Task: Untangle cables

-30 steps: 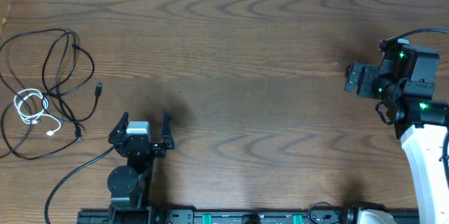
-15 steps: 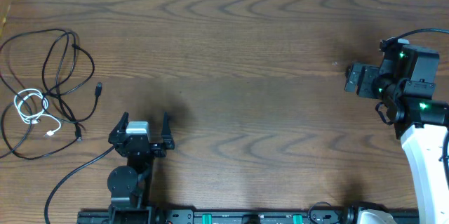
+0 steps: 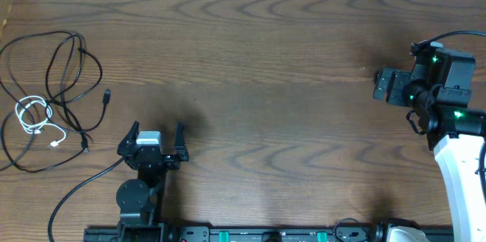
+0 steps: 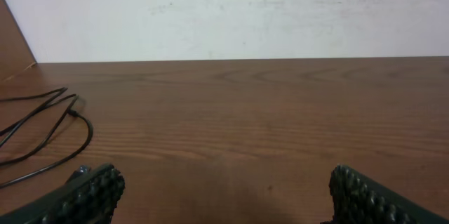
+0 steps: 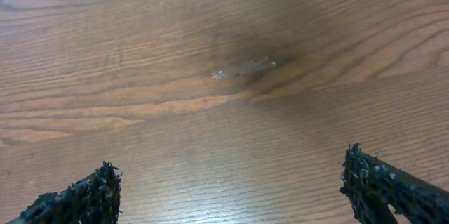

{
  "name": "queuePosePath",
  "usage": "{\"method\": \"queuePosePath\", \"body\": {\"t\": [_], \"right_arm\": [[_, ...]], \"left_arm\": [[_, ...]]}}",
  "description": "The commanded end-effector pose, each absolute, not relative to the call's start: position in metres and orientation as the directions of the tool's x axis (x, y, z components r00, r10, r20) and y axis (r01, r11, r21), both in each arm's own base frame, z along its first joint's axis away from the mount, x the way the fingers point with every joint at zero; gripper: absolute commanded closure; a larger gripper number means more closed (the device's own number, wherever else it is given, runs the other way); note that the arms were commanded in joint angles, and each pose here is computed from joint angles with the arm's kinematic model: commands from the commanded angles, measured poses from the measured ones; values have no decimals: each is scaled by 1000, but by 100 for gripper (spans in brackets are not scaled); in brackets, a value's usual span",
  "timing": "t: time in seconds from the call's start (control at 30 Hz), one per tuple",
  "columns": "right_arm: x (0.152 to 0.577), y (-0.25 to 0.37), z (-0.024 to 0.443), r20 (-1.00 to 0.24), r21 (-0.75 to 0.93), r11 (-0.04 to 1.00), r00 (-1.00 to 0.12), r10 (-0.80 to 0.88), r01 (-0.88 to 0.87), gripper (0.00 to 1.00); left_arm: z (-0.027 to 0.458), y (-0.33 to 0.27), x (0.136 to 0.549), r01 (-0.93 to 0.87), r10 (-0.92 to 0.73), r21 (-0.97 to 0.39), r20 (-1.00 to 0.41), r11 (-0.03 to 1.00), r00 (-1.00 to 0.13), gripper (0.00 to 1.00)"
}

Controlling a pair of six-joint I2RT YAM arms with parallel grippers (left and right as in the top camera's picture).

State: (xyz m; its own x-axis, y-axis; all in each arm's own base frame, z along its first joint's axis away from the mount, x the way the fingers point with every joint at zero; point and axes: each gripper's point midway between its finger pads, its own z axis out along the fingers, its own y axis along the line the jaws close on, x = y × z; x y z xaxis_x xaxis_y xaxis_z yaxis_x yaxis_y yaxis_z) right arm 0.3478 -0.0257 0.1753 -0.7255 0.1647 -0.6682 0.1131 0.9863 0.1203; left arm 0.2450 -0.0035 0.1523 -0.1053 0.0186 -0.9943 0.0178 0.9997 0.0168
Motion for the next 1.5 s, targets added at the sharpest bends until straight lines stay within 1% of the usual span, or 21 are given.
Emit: {"method": "queuePosePath", "body": {"t": [0.0, 0.9, 1.0, 1.1, 1.3, 1.47], "right_arm": [[349, -27, 184, -686, 106, 989, -712, 151, 107, 1], [349, -28, 184, -685, 99, 989, -713, 147, 109, 1], [345, -31, 186, -695, 61, 993, -710, 112, 97, 1], [336, -30, 187, -705, 59, 994, -700, 108, 95, 1], [324, -28, 192, -774, 68, 993, -623, 111, 93, 1], [317, -27, 197, -848, 139, 982, -497, 185, 127, 1]], "left_arm": [[137, -2, 244, 11, 15, 14, -988, 1000, -152, 5], [137, -2, 244, 11, 15, 14, -988, 1000, -152, 5], [137, -2, 244, 11, 15, 14, -988, 1000, -152, 5], [137, -2, 244, 11, 15, 14, -988, 1000, -152, 5], [137, -2, 244, 11, 15, 14, -988, 1000, -152, 5], [137, -2, 244, 11, 15, 14, -988, 1000, -152, 5]]}}
